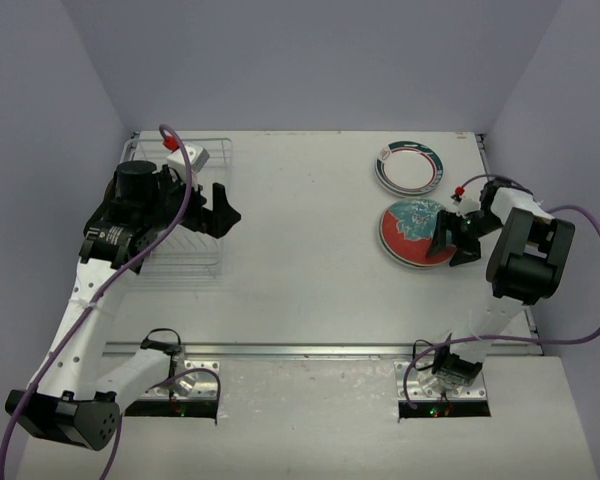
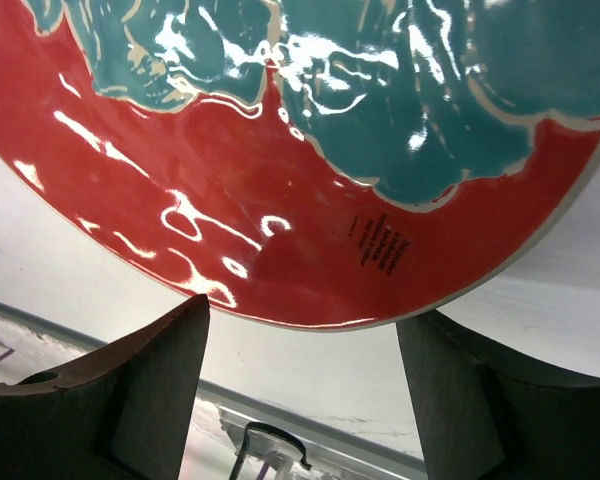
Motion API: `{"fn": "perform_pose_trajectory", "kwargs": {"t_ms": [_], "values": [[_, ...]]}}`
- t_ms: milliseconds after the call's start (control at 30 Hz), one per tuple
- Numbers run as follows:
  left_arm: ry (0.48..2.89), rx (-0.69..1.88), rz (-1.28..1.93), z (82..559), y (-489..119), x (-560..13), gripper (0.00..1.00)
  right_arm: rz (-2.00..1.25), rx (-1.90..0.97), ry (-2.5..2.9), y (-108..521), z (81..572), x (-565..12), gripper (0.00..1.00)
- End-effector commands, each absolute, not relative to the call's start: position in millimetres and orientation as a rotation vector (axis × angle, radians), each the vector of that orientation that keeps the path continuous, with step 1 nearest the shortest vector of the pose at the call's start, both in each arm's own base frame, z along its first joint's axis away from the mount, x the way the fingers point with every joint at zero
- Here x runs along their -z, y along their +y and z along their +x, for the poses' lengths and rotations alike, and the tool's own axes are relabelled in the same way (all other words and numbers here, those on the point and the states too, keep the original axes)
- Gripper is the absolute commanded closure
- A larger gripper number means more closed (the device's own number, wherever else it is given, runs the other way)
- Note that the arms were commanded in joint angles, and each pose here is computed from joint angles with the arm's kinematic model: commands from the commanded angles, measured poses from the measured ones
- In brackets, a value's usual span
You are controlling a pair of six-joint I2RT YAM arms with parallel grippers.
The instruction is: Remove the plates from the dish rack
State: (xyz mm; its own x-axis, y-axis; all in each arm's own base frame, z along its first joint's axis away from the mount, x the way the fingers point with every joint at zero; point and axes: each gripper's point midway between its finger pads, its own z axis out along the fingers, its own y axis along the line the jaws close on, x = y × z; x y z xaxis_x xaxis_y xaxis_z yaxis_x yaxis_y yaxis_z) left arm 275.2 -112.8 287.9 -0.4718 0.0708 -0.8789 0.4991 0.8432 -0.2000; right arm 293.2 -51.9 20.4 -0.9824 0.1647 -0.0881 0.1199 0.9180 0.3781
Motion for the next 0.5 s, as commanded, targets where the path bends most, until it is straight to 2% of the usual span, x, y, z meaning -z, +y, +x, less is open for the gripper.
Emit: {"fn": "perform_pose_trajectory", "kwargs": {"t_ms": [0,200,467], "values": [[1.964,0.539,0.425,277.4,-115.5,-306.3,0.00,0.133,-0.626,2.952,-37.9,297.5,-29.2,0.25],[1.971,0.497,0.400,280.1,-109.1,-306.8,0.00,0.112,-0.634,2.963,-28.8,290.5,-29.9,0.25],[1.990,0.267,0.241,298.3,-72.3,-306.9,0.00,0.023,-0.442,2.978,-47.1,278.7,-37.4,0.24]]}}
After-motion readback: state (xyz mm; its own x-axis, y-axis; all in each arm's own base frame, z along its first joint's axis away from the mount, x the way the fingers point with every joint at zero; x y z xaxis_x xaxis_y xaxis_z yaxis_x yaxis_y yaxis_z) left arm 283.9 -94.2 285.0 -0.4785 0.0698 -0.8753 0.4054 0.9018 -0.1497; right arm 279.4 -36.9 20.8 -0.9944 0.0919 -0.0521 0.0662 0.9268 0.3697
